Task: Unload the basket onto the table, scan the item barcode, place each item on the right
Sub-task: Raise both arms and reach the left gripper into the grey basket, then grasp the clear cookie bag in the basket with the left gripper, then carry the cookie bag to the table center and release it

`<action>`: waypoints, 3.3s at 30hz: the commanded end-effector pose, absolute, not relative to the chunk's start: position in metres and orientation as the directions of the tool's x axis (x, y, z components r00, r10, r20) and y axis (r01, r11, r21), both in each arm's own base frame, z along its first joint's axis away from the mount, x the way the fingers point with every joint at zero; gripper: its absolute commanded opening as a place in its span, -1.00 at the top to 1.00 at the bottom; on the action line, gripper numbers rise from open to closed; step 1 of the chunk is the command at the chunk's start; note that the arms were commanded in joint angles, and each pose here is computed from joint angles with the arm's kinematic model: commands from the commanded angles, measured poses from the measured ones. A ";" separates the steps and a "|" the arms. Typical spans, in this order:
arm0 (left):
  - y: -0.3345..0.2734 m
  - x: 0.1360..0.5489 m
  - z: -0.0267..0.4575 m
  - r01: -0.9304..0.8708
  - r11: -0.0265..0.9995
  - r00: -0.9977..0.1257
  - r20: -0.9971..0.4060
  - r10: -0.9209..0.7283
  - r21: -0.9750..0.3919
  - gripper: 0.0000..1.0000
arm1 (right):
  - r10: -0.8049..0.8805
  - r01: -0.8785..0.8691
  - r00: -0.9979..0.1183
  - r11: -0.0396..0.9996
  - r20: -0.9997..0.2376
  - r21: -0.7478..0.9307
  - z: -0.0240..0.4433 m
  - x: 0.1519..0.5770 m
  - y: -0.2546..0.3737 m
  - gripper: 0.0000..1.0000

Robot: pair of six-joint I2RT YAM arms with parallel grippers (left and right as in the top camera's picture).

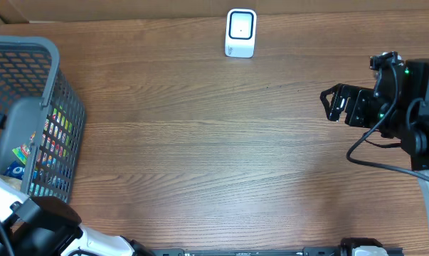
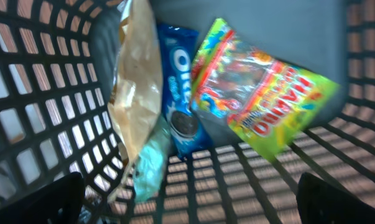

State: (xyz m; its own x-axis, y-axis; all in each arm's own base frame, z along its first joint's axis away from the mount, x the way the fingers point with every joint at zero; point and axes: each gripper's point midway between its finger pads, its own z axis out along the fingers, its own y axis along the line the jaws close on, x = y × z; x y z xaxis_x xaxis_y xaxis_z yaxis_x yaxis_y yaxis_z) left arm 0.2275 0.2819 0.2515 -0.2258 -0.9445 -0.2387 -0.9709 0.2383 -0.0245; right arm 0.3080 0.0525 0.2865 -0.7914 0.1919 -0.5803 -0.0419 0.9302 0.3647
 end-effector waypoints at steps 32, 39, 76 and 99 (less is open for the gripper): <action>0.314 0.189 0.076 -0.990 0.103 -0.121 -0.202 -0.972 0.099 0.92 | 0.118 -0.097 -0.812 0.939 -0.572 0.331 0.281 0.311 0.054 -1.00; 0.315 0.233 0.150 -0.978 0.209 -0.198 -0.235 -0.952 -0.023 0.92 | 0.118 -0.103 -0.802 0.938 -0.585 0.330 0.284 0.314 0.054 -1.00; 0.023 0.323 0.269 -0.528 0.808 -0.823 -0.394 -0.410 0.263 0.91 | 0.122 -0.100 -0.802 0.938 -0.585 0.332 0.284 0.314 0.054 -1.00; -0.048 0.330 0.058 -0.233 0.735 -0.972 -0.150 -0.179 0.636 0.91 | 0.122 -0.099 -0.803 0.938 -0.583 0.333 0.283 0.314 0.054 -1.00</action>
